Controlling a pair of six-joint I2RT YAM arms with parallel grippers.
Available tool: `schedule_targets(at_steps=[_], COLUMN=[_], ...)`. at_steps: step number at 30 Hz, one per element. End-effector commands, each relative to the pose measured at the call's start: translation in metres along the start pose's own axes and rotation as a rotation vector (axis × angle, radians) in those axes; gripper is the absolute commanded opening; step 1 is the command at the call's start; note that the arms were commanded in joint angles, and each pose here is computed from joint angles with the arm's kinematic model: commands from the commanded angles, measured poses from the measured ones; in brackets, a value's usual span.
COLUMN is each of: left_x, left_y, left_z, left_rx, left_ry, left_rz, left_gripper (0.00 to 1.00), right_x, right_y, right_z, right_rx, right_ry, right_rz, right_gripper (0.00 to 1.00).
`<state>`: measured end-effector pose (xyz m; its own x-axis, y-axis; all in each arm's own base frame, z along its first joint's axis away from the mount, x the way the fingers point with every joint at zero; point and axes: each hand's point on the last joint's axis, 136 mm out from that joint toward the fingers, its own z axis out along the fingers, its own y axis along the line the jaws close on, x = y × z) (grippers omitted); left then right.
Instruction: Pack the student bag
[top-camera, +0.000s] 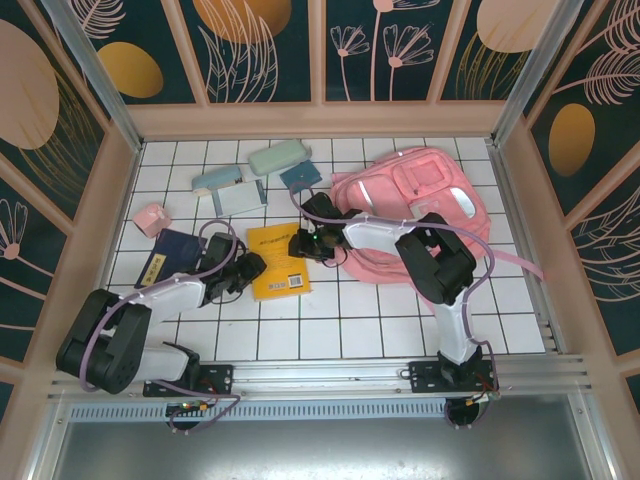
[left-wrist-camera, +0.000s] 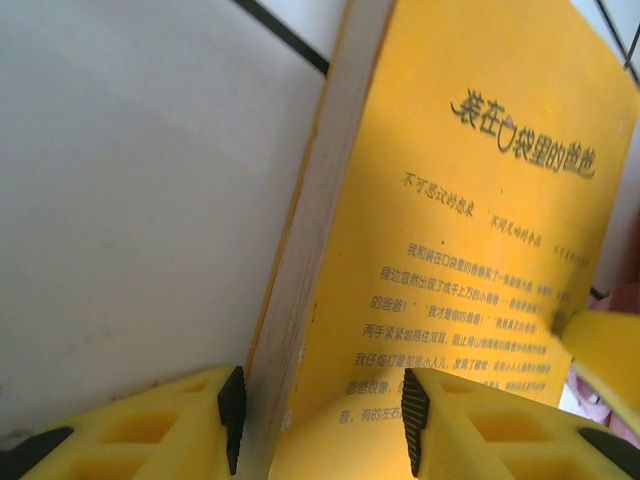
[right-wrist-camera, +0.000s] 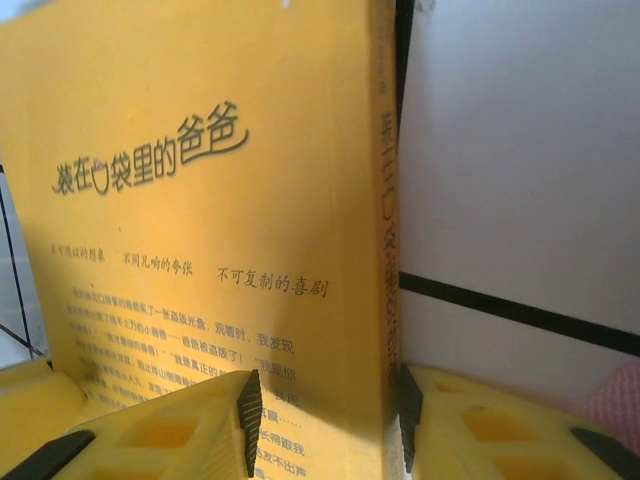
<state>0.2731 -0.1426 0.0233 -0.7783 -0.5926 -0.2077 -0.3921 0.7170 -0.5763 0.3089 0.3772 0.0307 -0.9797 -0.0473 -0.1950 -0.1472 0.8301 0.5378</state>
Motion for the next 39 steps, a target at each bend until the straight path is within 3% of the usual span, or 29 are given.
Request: schedule_targets(at_steps=[1,6,10,14,18,21,24,26,29,32,39], left_x=[0.007,0.02,0.028,0.028,0.027,0.026,0.023,0.022,0.016,0.006,-0.025], left_y=[0.002,0.013,0.016,0.015,0.016,0.013,0.009,0.006,-0.001,-0.014,-0.07], left_z=[-0.003,0.01,0.015,0.017,0.018,0.018,0.016,0.014,0.008,-0.001,-0.032], left_rx=[-0.035,-0.047,-0.023,-0.023,-0.03,-0.023,-0.013,-0.007,-0.001,0.021,0.244], left_ry=[0.034,0.09,0.119,0.125,0.125,0.121,0.113,0.108,0.092,0.063,0.003], left_rz=[0.019,0.008,-0.003,0.015,0.022,0.026,0.032,0.037,0.054,0.067,0.057], left_gripper=[0.46,0.38,0.29,0.28,0.28,0.28,0.27,0.28,0.3,0.36,0.74], right_x=[-0.001,0.018,0.024,0.023,0.019,0.018,0.016,0.014,0.008,0.0,-0.032], right_y=[0.007,0.006,0.028,0.072,0.103,0.106,0.089,0.079,0.069,0.069,0.073], right_z=[0.002,0.016,0.017,-0.013,-0.052,-0.065,-0.055,-0.048,-0.046,-0.058,-0.118], right_rx=[-0.009,-0.078,-0.211,-0.476,-0.612,-0.612,-0.508,-0.461,-0.425,-0.429,-0.54], right_ry=[-0.006,0.062,0.12,0.137,0.117,0.102,0.095,0.09,0.066,0.02,-0.104], right_rz=[-0.028,0.028,0.03,0.011,-0.062,-0.097,-0.1,-0.084,-0.06,-0.059,-0.072], right_gripper=[0.44,0.44,0.43,0.42,0.41,0.4,0.3,0.17,0.0,0.0,0.0])
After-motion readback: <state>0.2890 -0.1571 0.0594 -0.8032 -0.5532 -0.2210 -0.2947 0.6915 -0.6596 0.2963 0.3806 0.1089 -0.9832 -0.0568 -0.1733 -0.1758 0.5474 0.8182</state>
